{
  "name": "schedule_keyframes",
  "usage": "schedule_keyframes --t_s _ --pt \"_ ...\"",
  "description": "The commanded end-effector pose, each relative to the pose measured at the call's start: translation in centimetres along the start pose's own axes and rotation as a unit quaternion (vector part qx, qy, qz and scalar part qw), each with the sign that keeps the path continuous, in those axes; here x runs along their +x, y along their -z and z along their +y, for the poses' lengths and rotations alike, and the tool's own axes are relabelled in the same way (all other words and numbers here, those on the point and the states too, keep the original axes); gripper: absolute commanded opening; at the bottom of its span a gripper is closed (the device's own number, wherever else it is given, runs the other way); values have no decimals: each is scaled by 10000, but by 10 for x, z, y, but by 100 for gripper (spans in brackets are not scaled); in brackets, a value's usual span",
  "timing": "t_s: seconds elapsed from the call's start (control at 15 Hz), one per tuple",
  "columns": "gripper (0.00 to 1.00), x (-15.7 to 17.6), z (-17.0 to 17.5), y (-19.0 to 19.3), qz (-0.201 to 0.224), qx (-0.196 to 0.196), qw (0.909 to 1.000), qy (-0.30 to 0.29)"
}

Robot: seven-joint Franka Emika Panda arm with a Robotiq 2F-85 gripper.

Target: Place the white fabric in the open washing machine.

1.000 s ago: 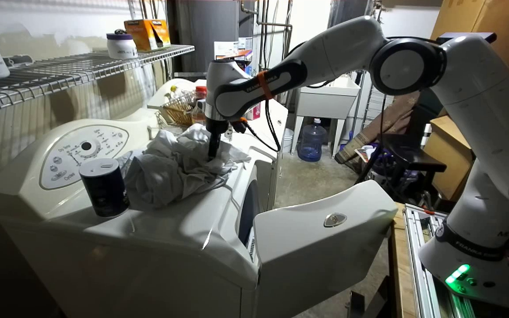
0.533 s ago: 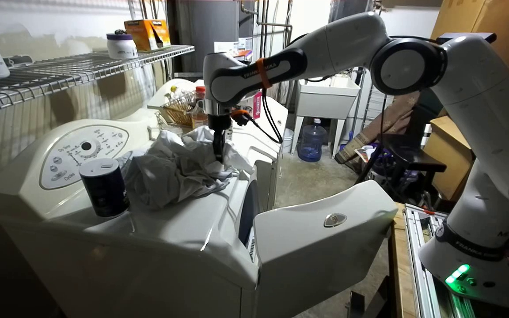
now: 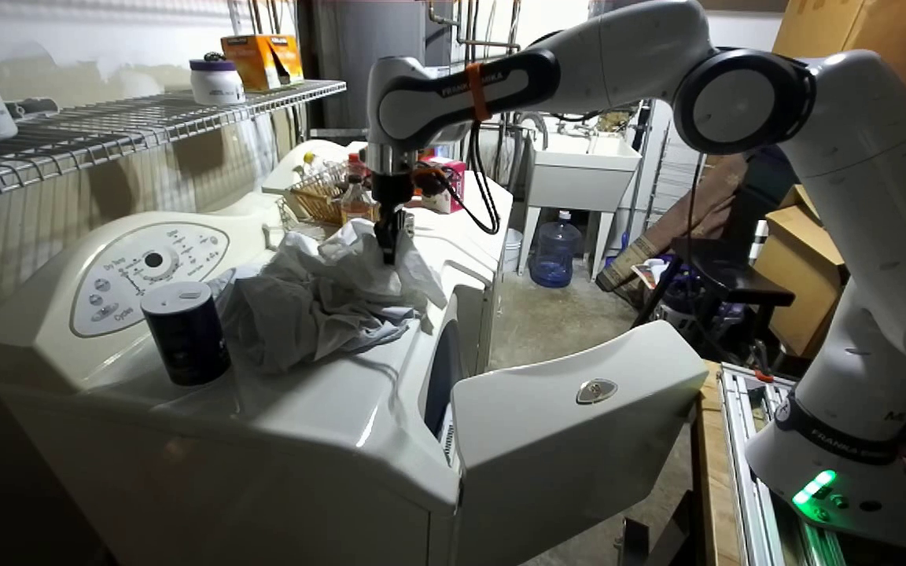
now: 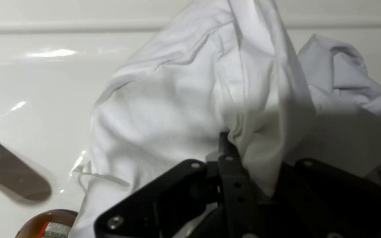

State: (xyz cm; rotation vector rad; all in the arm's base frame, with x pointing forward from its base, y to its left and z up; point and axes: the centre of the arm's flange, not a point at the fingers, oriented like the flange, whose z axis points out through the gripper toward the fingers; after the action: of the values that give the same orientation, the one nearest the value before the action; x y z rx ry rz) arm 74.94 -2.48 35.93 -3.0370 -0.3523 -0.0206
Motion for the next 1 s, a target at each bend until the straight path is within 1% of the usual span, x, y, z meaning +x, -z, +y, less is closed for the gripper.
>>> schedule_keyframes --t_s 0.0,0.2,0.4,0.6,0.73,0.93 --pt "2 -33 -10 45 -32 262 9982 -537" --pt "2 -60 -20 70 -248 512 9955 -754" --pt "2 -94 -23 90 -256 695 9927 -954" --pt "2 -135 -15 110 -117 863 9868 -1367" --pt "2 -163 -8 127 120 1010 9823 -1571" --pt "2 -202 -2 153 297 1190 9752 -1842"
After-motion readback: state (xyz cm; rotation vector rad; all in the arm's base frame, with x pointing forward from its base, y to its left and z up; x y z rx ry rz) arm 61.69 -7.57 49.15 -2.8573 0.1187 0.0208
